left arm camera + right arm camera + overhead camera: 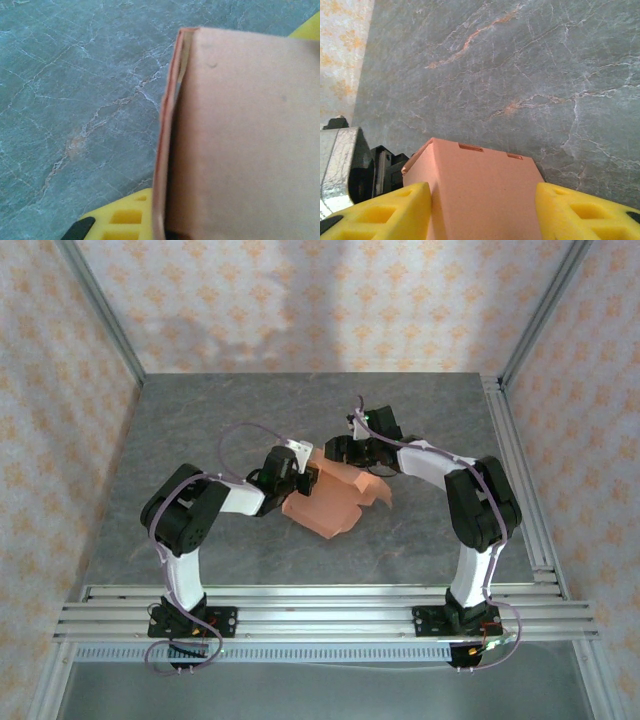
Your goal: Fold the paper box
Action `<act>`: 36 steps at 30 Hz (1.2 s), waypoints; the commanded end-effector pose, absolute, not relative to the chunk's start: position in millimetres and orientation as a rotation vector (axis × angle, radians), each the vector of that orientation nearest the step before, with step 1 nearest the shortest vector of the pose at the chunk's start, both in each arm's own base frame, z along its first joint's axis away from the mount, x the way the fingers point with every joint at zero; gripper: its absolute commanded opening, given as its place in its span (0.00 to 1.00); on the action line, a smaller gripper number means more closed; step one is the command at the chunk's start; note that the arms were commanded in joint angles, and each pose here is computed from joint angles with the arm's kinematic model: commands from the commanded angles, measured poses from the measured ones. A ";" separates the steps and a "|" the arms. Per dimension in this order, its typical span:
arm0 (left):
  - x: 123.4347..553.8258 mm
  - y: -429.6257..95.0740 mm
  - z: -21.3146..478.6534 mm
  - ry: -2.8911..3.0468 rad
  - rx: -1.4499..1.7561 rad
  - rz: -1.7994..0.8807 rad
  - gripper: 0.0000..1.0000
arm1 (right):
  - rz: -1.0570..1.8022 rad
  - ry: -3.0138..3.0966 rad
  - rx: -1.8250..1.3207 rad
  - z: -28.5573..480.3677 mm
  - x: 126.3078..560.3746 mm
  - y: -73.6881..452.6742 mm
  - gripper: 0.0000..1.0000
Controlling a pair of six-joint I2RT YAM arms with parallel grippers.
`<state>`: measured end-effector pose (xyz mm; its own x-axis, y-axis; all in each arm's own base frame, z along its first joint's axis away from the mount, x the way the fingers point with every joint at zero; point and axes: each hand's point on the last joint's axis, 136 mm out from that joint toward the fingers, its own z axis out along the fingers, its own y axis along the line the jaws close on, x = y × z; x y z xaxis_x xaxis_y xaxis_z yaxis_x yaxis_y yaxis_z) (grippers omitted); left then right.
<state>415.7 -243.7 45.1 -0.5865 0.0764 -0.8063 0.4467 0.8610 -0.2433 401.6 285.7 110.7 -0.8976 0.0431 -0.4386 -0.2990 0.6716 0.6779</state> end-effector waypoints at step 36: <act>423.5 -237.5 38.4 2.166 0.311 -0.536 0.00 | 1.241 2.489 -0.100 105.7 385.8 281.4 0.58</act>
